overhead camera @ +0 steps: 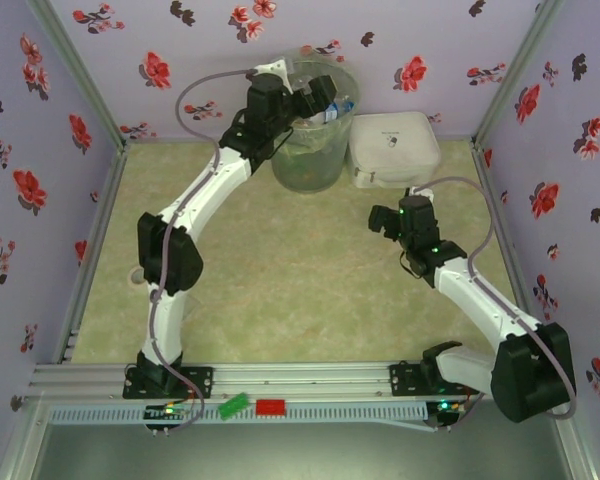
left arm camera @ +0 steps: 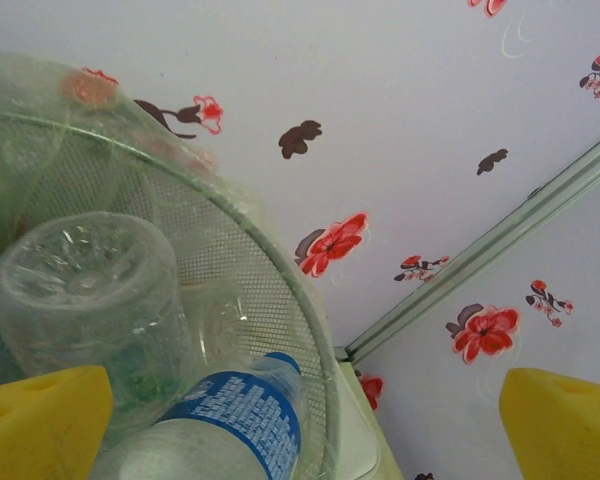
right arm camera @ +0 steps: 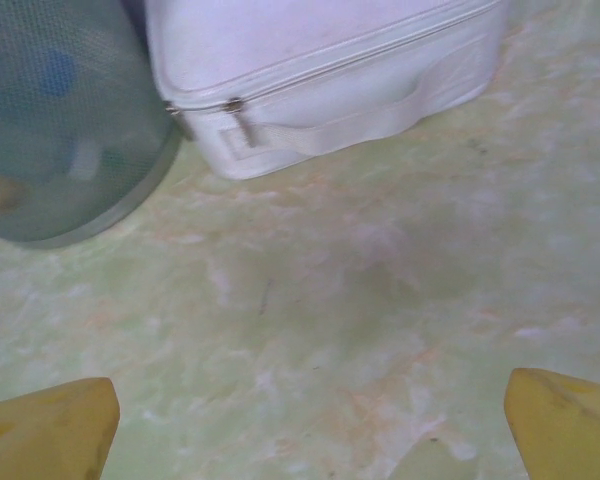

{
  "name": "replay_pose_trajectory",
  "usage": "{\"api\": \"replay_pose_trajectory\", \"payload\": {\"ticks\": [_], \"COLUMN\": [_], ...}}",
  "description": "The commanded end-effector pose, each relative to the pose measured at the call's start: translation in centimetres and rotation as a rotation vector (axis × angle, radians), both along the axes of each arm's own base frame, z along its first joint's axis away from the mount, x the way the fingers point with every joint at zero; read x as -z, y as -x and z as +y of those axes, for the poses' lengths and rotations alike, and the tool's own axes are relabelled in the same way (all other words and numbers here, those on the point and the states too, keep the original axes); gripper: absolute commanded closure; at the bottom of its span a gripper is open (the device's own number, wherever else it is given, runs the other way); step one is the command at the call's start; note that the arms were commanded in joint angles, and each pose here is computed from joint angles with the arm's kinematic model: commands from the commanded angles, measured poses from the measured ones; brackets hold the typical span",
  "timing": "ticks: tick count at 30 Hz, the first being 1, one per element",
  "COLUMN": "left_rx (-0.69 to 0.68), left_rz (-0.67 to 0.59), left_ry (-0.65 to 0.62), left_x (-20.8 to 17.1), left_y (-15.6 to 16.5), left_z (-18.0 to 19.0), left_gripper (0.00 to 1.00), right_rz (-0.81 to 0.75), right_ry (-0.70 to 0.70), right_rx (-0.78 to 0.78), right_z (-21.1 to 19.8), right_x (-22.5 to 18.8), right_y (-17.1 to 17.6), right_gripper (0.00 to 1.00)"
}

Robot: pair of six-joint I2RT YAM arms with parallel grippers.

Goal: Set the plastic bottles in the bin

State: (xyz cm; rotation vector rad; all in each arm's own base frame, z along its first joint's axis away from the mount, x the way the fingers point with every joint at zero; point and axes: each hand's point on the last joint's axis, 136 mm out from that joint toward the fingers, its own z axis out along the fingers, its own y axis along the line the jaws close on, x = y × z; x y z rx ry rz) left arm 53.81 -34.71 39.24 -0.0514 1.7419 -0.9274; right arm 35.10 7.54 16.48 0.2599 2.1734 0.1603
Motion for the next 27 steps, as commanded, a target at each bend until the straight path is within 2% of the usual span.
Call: {"api": "replay_pose_trajectory", "payload": {"ticks": [1, 3, 6, 10, 13, 17, 20, 21, 24, 27], "left_rx": [-0.028, -0.051, -0.121, -0.269, -0.396, -0.572, -0.685, -0.728, -0.803, -0.916], "left_rz": [-0.128, -0.14, -0.122, -0.022, 0.073, 0.177, 0.268, 0.29, 0.305, 0.269], "left_ry": [-0.026, -0.068, -0.163, -0.284, -0.35, -0.469, -0.608, -0.664, -0.807, -0.861], "left_x": [-6.3, -6.8, -5.4, -1.0, 4.0, 10.4, 15.2, 16.3, 18.7, 19.7], "left_y": [2.2, 2.7, 3.0, 3.8, 5.2, 7.9, 10.7, 11.6, 13.6, 14.7], "left_z": [4.1, 6.2, 10.2, 17.3, 23.0, 29.8, 34.0, 35.3, 37.5, 39.3], "left_gripper": [0.0, 0.0, 0.0, 0.0, 0.0, 0.0, 0.0, 0.0, 0.0, 0.0], "right_rz": [0.011, 0.008, 0.006, 0.007, 0.012, 0.005, -0.057, -0.099, -0.078, -0.151], "right_ry": [0.126, 0.184, 0.273, 0.305, 0.327, 0.303, 0.233, 0.21, 0.199, 0.203], "right_rx": [0.078, 0.098, 0.141, 0.171, 0.176, 0.194, 0.197, 0.201, 0.15, 0.143], "right_z": [-2.9, -4.1, -6.2, -8.4, -9.7, -11.3, -11.8, -12.0, -11.2, -10.9], "right_x": [1.4, 2.1, 3.2, 3.7, 5.3, 7.1, 7.1, 6.9, 7.6, 7.4], "right_y": [-0.4, -0.8, -1.6, -2.8, -3.4, -4.4, -5.3, -5.7, -5.9, -4.9], "right_gripper": [0.0, 0.0, 0.0, 0.0, 0.0, 0.0, 0.0, 0.0, 0.01, 0.01]}}
